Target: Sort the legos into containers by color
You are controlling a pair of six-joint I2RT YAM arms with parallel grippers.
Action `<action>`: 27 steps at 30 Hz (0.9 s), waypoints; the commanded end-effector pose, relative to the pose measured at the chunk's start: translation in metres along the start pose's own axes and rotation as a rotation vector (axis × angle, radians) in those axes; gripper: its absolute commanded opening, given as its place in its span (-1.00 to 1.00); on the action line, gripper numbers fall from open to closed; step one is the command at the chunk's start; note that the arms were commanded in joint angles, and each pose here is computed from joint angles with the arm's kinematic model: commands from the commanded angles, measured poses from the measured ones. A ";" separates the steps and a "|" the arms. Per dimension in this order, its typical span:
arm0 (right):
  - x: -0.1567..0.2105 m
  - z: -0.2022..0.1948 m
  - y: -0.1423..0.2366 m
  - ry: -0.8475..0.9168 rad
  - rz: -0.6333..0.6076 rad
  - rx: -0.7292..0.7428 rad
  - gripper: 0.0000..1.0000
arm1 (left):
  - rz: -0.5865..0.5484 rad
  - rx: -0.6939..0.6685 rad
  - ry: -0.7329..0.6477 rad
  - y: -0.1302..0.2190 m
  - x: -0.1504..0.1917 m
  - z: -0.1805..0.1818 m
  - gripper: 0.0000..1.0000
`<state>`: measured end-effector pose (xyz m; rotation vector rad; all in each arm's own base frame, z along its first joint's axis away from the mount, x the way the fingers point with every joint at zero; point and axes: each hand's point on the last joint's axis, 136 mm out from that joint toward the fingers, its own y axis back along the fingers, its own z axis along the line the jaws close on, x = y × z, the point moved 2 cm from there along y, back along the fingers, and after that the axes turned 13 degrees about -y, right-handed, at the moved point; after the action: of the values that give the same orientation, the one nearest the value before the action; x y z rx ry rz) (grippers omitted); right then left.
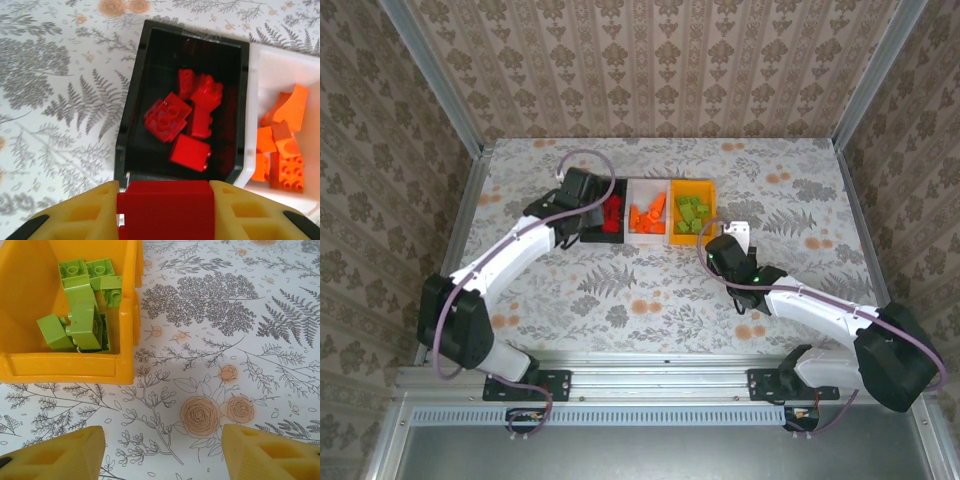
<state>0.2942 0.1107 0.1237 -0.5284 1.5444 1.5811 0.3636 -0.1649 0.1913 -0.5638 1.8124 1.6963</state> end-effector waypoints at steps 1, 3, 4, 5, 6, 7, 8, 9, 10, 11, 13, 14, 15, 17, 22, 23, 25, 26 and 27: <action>-0.006 -0.004 -0.001 -0.010 -0.028 0.026 0.29 | 0.051 0.100 -0.015 -0.021 -0.007 -0.009 -0.29; -0.006 -0.004 0.000 -0.011 -0.029 0.025 0.29 | 0.068 0.117 -0.016 -0.032 -0.012 -0.012 -0.29; -0.006 -0.004 0.000 -0.013 -0.031 0.024 0.29 | 0.084 0.118 -0.022 -0.039 -0.012 -0.015 -0.29; -0.006 -0.004 0.001 -0.013 -0.032 0.023 0.29 | 0.095 0.097 0.001 -0.046 -0.016 -0.003 -0.29; -0.006 -0.004 0.001 -0.013 -0.031 0.022 0.29 | 0.101 0.099 0.004 -0.052 -0.018 -0.002 -0.29; -0.006 -0.004 0.001 -0.014 -0.029 0.019 0.29 | 0.106 0.108 0.002 -0.058 -0.019 -0.003 -0.29; -0.006 -0.003 0.001 -0.014 -0.027 0.017 0.29 | 0.112 0.116 0.005 -0.064 -0.020 -0.003 -0.28; -0.006 -0.003 0.001 -0.014 -0.027 0.016 0.28 | 0.121 0.128 0.004 -0.069 -0.021 -0.005 -0.25; -0.006 -0.003 0.001 -0.014 -0.026 0.016 0.29 | 0.131 0.140 0.001 -0.075 -0.022 -0.006 -0.20; -0.006 -0.003 0.001 -0.013 -0.026 0.017 0.29 | 0.141 0.145 -0.001 -0.080 -0.023 -0.007 -0.15; -0.006 -0.003 0.001 -0.012 -0.025 0.017 0.29 | 0.150 0.165 -0.009 -0.086 -0.026 -0.012 -0.05; -0.006 -0.003 0.001 -0.011 -0.026 0.018 0.29 | 0.156 0.178 -0.013 -0.087 -0.029 -0.015 0.03; -0.006 -0.003 0.001 -0.011 -0.026 0.018 0.29 | 0.156 0.188 -0.014 -0.085 -0.031 -0.018 0.15; -0.006 -0.004 0.001 -0.010 -0.026 0.021 0.30 | 0.132 0.200 -0.021 -0.077 -0.038 -0.019 0.63; -0.009 -0.004 0.004 -0.017 -0.035 0.011 0.32 | 0.031 0.192 -0.038 -0.028 -0.056 -0.011 1.00; -0.009 -0.004 0.006 -0.022 -0.041 -0.002 0.33 | -0.010 0.190 -0.041 -0.011 -0.059 -0.009 1.00; -0.013 -0.001 0.012 -0.043 -0.068 -0.060 0.37 | -0.098 0.187 -0.048 0.023 -0.057 -0.004 1.00; -0.014 0.001 0.017 -0.058 -0.088 -0.099 0.40 | -0.150 0.182 -0.053 0.042 -0.052 -0.003 1.00; -0.016 0.001 0.021 -0.073 -0.107 -0.131 0.42 | -0.198 0.166 -0.057 0.056 -0.046 0.003 0.99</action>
<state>0.2896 0.1083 0.1340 -0.5545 1.4606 1.5884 0.3896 -0.1713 0.2260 -0.5072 1.8985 1.4752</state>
